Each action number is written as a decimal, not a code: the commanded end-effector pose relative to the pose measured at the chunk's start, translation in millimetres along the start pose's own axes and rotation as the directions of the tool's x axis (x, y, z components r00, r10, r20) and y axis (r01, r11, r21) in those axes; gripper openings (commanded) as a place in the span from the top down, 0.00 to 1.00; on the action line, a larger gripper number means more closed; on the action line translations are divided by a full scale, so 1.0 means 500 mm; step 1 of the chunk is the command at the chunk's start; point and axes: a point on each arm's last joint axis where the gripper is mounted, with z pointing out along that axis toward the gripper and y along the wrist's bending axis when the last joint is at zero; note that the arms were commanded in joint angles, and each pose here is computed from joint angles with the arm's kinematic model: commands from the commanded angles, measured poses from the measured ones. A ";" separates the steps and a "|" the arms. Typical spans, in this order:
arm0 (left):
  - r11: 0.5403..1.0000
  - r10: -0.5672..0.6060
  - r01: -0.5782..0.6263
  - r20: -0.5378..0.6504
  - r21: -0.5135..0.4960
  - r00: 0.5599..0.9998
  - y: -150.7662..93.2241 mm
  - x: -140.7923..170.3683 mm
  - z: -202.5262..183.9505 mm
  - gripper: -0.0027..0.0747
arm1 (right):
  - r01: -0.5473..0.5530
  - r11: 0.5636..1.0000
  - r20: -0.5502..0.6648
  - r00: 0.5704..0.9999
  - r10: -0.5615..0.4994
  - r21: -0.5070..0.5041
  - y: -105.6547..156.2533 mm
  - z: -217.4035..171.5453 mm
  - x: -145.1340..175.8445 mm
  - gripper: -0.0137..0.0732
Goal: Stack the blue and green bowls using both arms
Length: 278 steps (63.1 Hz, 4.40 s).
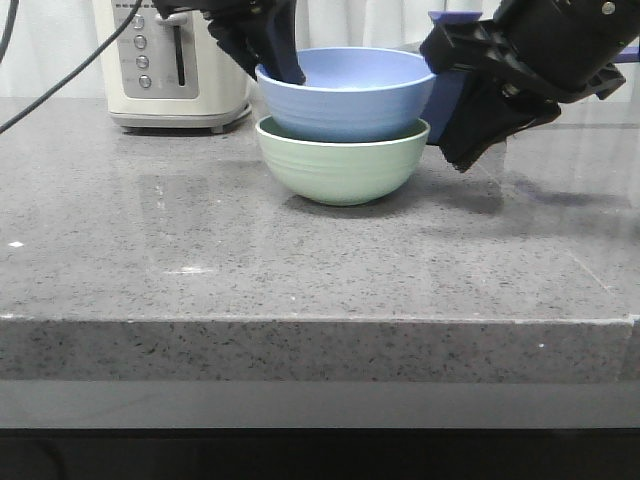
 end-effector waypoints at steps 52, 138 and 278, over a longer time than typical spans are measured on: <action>0.997 0.051 -0.042 0.140 -0.064 0.989 -0.013 -0.018 -0.169 0.45 | 0.000 1.000 0.100 0.995 0.000 0.007 0.006 -0.030 -0.029 0.92; 0.990 -0.038 0.093 0.439 -0.105 0.898 0.015 0.506 -0.462 0.52 | 0.085 0.996 0.051 0.995 -0.085 -0.007 0.030 -0.111 -0.022 0.91; 0.903 0.038 0.379 0.914 -0.205 0.403 0.080 0.747 -0.311 0.99 | 0.008 0.982 0.340 0.938 -0.073 0.190 0.076 -0.482 0.250 0.92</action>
